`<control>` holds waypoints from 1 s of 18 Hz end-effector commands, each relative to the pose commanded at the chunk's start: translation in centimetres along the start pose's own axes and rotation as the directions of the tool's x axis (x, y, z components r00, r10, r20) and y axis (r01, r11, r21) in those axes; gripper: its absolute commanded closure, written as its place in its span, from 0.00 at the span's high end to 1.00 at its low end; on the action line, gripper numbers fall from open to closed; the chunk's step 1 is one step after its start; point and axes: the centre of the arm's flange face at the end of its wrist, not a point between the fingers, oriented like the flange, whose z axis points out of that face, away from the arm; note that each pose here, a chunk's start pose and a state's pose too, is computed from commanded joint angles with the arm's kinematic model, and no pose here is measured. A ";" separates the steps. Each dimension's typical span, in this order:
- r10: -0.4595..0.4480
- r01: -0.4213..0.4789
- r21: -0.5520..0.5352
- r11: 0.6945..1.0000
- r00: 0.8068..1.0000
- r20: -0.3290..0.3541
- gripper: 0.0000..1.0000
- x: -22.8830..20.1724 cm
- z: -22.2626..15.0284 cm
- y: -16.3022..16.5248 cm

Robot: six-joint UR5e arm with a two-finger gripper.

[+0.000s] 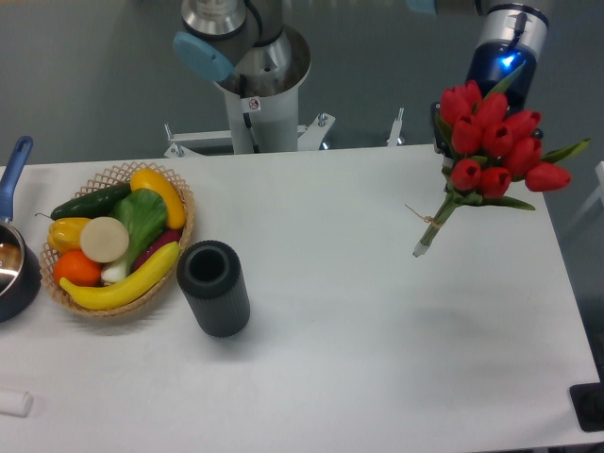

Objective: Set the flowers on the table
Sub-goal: 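Hold the red tulip bouquet by its stems above the table, then lower the gripper with the tulips down onto the table surface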

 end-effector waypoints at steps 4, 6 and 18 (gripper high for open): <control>0.014 -0.014 -0.003 1.000 1.000 0.005 0.38 0.8 0.0 0.0; 0.010 -0.010 -0.004 1.000 1.000 0.010 0.38 0.8 -0.3 0.2; 0.183 -0.061 -0.520 0.852 0.965 0.186 0.38 2.8 0.1 -0.9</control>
